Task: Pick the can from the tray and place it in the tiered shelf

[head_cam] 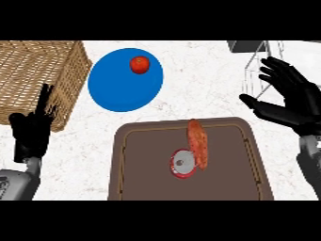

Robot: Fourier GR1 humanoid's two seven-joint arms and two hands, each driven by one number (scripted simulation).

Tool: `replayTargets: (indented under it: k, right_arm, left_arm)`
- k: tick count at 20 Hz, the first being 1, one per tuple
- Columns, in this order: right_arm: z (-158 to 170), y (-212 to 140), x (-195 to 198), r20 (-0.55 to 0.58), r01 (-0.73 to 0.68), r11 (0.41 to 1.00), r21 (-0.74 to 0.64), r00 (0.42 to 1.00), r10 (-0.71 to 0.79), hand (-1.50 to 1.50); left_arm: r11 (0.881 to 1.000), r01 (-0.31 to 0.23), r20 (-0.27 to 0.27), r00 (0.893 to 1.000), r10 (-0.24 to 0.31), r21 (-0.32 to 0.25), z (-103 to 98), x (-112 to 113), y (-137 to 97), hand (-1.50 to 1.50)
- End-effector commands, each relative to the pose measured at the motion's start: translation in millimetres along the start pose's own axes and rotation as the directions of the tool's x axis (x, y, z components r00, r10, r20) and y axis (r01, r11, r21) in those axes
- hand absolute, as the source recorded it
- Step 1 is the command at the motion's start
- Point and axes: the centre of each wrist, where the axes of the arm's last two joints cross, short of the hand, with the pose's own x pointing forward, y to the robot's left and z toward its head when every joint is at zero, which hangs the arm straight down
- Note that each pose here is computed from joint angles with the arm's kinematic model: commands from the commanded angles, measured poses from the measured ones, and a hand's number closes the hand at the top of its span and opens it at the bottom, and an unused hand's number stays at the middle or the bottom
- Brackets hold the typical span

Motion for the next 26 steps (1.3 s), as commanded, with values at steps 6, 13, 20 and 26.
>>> replayTargets:
  k: [6, 13, 20, 26]
  right_arm:
    - [58.3, 26.6, -73.8, 0.014, -0.112, 0.868, -0.484, 0.991, 0.135, -1.5]
    - [106.8, 17.0, -46.5, 0.071, -0.07, 0.979, -0.19, 0.994, 0.085, -1.5]
    - [121.5, 12.5, 16.4, -0.009, -0.315, 0.949, -0.016, 0.949, 0.315, -1.5]
    - [123.9, 32.9, 59.5, -0.076, -0.495, 0.861, 0.117, 0.86, 0.505, -1.5]
  left_arm:
    - [0.972, 0.004, 0.126, 0.992, 0.026, -0.233, 8.1, 13.6, -49.8, 0.0]
    - [0.969, 0.015, 0.134, 0.991, 0.019, -0.247, 13.7, -1.7, -45.4, 0.0]
    - [0.968, 0.015, 0.128, 0.992, 0.018, -0.251, 14.3, -7.8, -45.5, 0.0]
    - [0.964, 0.014, 0.119, 0.993, 0.018, -0.266, 14.6, 7.7, -50.5, 0.0]
